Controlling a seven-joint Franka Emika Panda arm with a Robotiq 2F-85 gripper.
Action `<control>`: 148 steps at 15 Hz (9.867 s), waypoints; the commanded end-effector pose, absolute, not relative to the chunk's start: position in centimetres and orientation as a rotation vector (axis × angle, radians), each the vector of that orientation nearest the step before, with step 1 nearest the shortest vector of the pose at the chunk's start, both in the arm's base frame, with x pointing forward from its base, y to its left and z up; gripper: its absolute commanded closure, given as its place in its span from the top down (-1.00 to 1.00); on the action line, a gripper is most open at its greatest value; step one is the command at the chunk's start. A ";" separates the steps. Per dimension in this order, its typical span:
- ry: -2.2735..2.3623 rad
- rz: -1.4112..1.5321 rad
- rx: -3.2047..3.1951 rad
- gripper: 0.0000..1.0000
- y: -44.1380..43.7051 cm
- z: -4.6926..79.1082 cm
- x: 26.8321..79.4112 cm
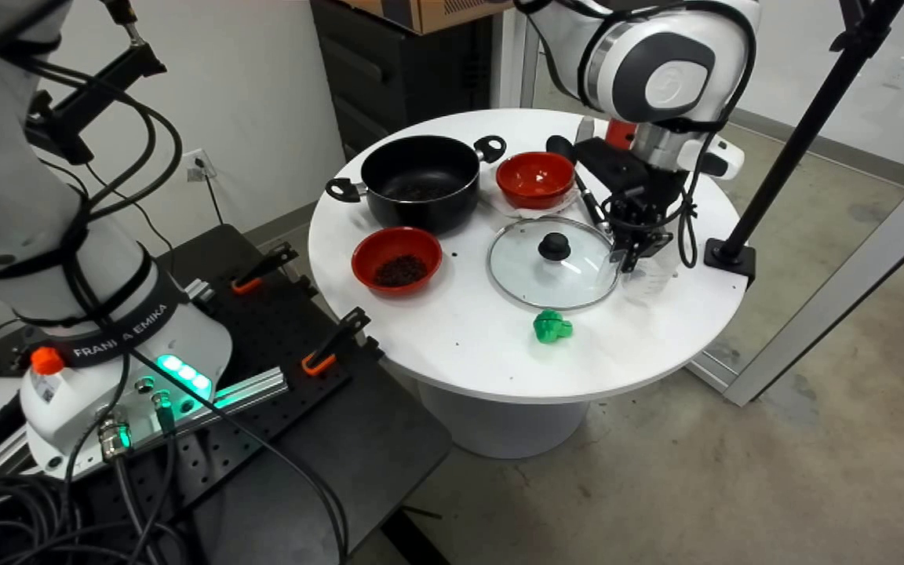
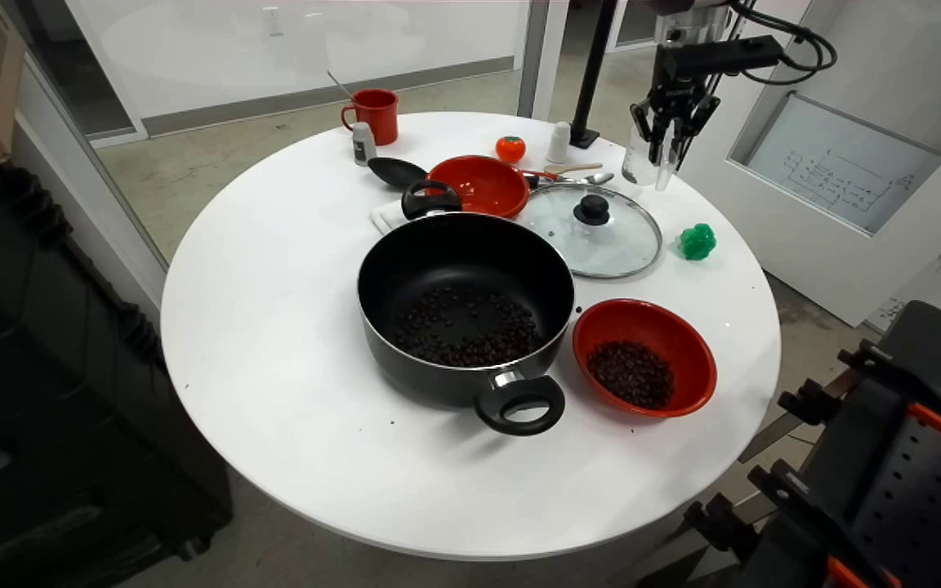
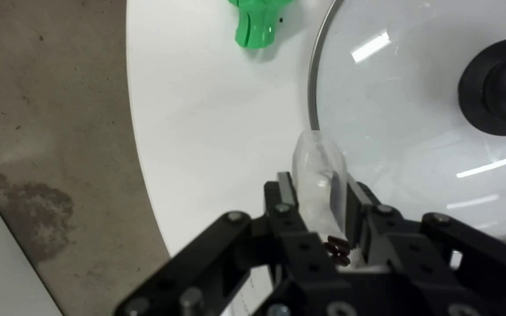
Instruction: Pour some contents from the jug into the pot.
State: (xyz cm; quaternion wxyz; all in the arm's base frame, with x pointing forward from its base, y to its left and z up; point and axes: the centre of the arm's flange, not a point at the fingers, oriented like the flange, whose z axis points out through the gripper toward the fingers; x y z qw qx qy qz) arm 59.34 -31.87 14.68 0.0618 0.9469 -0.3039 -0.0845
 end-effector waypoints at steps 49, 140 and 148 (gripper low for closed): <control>0.713 -0.120 2.293 -0.86 10.7 20.2 44.5; 0.422 0.453 1.033 -0.86 10.5 12.3 46.9; 0.347 0.288 1.460 -0.86 10.1 16.4 49.4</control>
